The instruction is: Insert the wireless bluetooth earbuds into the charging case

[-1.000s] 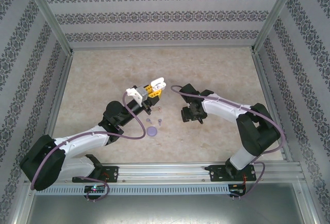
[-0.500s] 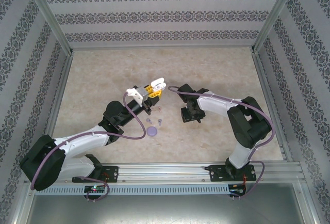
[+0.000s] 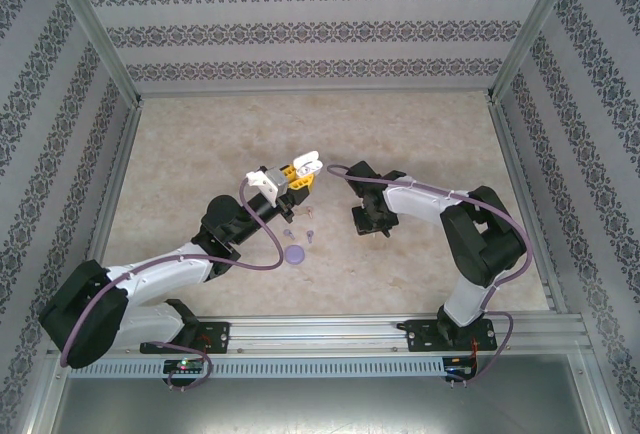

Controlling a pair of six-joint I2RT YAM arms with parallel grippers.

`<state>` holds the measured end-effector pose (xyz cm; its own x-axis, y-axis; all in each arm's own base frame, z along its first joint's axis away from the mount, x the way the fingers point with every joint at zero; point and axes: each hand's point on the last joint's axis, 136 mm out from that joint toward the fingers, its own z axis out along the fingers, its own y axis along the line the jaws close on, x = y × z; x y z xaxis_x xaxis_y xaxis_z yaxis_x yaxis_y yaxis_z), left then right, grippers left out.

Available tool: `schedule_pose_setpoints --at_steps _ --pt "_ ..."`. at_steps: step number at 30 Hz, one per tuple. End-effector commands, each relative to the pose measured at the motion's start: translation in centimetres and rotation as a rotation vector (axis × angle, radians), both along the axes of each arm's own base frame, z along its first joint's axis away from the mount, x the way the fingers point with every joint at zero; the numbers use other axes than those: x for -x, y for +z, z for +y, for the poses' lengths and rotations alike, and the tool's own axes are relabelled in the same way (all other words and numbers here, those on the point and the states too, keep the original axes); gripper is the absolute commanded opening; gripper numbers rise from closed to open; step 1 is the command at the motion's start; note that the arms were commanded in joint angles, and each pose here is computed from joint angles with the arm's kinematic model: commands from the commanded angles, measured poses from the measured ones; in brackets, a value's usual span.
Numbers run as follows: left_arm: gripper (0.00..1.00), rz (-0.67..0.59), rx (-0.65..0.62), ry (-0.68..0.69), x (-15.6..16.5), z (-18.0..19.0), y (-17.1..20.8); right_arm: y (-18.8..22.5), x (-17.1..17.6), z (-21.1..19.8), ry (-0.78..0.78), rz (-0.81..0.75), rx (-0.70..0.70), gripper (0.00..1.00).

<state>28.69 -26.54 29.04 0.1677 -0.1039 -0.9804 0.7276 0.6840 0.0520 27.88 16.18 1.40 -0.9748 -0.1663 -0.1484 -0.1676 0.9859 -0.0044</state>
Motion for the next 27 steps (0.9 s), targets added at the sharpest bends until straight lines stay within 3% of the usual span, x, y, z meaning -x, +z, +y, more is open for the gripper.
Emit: schedule_pose_setpoints --at_steps 1,27 --pt "0.00 -0.045 0.014 0.009 -0.2 0.1 1.4 -0.7 0.5 -0.4 0.000 0.023 0.003 0.37" --pt "0.00 -0.048 0.024 0.007 -0.2 0.1 1.7 -1.4 2.1 -0.4 -0.004 0.032 0.002 0.33"
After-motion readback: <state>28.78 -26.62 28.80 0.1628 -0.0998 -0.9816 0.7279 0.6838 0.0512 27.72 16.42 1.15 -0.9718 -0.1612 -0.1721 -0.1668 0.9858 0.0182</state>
